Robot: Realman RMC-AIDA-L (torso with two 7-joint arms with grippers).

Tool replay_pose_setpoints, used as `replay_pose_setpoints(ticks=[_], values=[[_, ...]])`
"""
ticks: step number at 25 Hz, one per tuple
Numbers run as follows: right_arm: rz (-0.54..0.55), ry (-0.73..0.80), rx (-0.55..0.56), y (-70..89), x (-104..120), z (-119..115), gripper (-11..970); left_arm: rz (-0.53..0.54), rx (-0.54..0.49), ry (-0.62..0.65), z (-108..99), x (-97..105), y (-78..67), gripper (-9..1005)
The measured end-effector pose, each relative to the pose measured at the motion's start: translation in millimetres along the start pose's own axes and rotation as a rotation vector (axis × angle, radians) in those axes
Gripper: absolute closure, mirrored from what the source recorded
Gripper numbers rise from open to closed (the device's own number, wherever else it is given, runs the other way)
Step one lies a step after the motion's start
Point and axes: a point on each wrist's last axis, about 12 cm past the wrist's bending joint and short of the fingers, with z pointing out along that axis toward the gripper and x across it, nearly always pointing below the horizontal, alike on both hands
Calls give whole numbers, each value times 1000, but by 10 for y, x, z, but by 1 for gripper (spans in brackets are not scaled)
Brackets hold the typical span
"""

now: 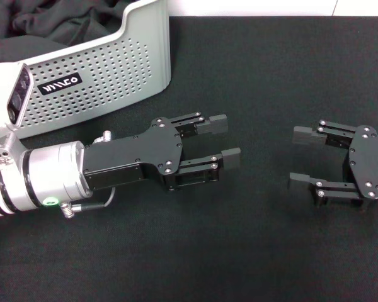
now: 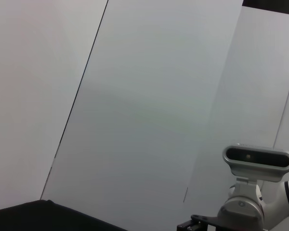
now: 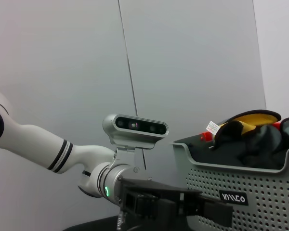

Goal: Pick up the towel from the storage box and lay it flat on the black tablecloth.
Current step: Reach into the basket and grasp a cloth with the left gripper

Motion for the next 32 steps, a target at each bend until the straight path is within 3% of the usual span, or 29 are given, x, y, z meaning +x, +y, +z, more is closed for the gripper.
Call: replay_pose_setpoints(ticks=[12, 17, 22, 28, 32], values=[[4, -2, -4, 5, 6, 1, 218, -1, 6, -1, -1, -12, -6, 291], [2, -2, -6, 6, 1, 2, 222, 19, 68, -13, 104, -390, 16, 294], [6, 3, -7, 10, 15, 1, 226, 136, 100, -18, 221, -823, -19, 297], [9, 6, -4, 9, 25, 3, 231, 239, -53, -11, 193, -1329, 183, 300], [-3, 8, -6, -11, 11, 21, 234, 308, -248, 30, 137, -1668, 426, 302]])
